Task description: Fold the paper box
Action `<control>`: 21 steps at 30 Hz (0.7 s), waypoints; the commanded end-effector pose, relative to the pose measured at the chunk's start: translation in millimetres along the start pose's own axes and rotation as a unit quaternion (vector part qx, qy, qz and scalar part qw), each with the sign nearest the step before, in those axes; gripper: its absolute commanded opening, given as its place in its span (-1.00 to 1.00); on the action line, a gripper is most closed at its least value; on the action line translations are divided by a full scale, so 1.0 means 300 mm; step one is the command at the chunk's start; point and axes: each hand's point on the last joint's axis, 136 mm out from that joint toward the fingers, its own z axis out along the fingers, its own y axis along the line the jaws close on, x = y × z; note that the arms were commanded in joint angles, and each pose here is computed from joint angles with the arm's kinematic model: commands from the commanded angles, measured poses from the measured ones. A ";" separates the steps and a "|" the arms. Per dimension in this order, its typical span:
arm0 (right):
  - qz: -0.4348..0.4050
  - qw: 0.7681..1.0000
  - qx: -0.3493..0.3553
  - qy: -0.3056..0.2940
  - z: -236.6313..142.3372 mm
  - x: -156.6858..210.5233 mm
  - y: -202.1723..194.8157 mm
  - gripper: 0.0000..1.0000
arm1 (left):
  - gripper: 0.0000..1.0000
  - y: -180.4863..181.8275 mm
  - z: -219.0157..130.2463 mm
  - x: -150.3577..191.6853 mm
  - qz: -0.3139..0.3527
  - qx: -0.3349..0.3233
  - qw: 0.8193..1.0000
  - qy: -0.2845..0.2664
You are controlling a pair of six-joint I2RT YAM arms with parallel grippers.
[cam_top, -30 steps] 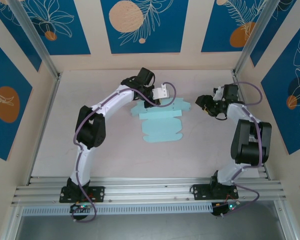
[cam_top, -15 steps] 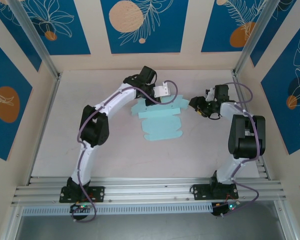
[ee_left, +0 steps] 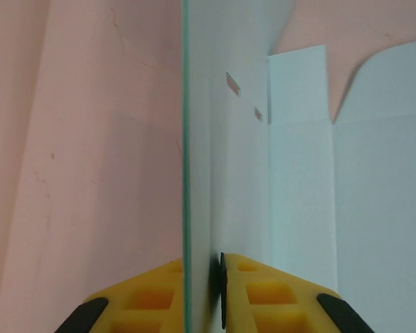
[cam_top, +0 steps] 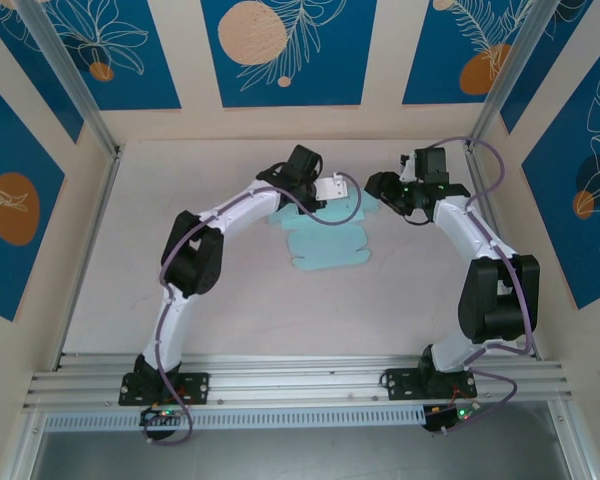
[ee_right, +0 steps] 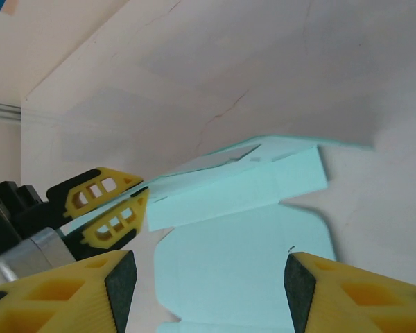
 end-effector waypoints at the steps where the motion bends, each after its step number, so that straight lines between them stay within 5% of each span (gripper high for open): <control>1: 0.022 1.000 0.015 0.001 -0.009 -0.012 -0.011 0.22 | -0.69 0.006 0.039 0.017 0.024 -0.054 0.998 0.016; 21: 0.067 0.997 -0.012 0.023 0.027 0.131 -0.147 0.22 | -0.67 -0.013 0.096 0.047 0.059 -0.126 0.990 0.021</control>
